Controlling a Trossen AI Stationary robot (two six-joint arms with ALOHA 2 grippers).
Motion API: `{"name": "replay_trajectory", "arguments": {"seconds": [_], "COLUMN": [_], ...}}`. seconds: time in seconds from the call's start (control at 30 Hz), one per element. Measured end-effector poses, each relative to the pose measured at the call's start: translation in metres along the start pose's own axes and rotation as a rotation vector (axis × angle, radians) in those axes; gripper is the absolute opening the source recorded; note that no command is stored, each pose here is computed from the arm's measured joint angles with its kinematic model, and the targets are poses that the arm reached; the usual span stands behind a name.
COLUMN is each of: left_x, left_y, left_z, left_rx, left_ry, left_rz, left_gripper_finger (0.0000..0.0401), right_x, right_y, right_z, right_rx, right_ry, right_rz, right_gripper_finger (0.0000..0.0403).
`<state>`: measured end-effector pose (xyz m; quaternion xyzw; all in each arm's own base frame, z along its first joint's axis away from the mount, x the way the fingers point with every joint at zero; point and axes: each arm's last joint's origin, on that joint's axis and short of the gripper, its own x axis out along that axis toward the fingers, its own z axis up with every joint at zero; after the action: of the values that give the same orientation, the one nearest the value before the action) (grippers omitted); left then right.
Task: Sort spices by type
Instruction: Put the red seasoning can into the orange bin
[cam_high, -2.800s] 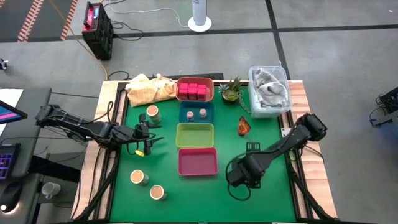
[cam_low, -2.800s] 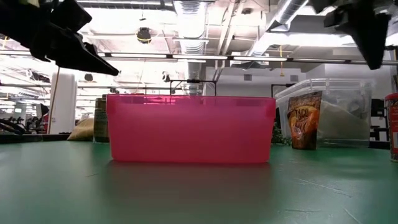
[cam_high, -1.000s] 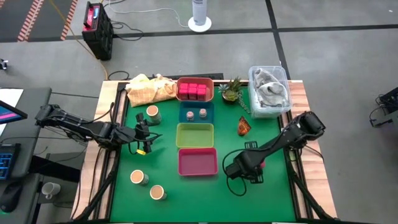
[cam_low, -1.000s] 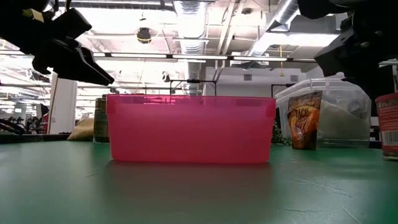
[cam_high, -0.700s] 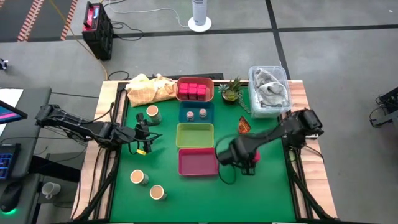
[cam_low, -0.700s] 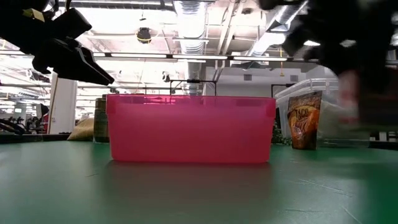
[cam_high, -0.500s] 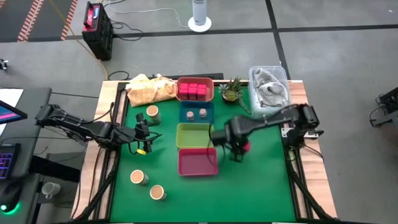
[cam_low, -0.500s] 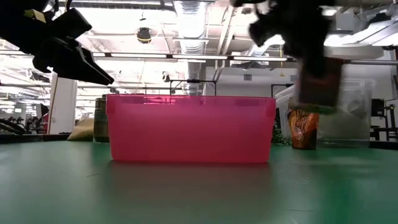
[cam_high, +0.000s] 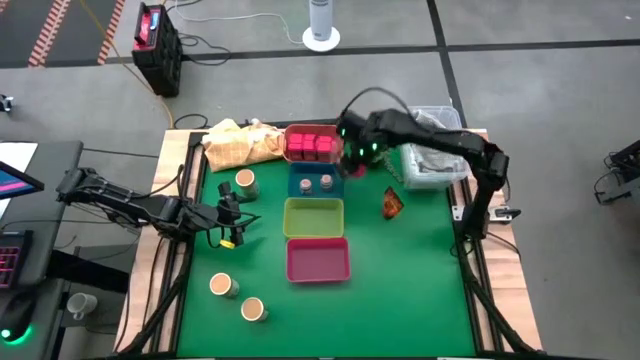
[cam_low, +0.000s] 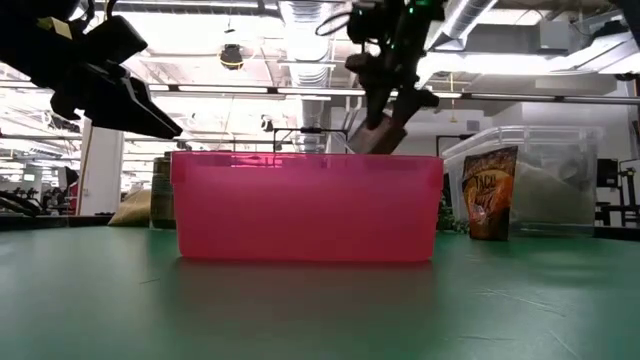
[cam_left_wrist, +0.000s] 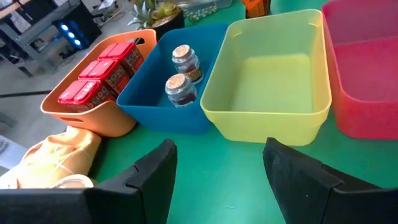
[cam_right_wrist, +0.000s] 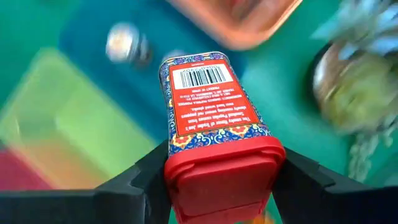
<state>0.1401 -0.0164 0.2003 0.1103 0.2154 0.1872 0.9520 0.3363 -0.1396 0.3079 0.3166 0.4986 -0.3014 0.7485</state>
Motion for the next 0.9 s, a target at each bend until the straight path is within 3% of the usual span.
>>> {"name": "replay_trajectory", "arguments": {"seconds": [0.13, 0.37, 0.9], "left_x": [0.000, 0.000, -0.001], "left_y": [0.000, 0.002, 0.003], "left_z": [0.000, 0.006, 0.010], "left_rx": [0.016, -0.064, -0.065], "left_ry": [-0.001, -0.048, -0.091], "left_rz": [0.003, 0.072, 0.072], "left_gripper_finger": [0.0226, 0.0226, 0.0226], "right_x": [-0.001, -0.005, 0.038], "right_y": [-0.033, -0.052, -0.053], "right_z": [0.026, 0.051, 0.077], "right_rx": [0.150, 0.231, 0.235], "right_ry": [-0.097, -0.249, -0.167], "right_rz": [0.013, 0.085, 0.011], "right_gripper_finger": [0.0239, 0.0239, 0.0239]}}
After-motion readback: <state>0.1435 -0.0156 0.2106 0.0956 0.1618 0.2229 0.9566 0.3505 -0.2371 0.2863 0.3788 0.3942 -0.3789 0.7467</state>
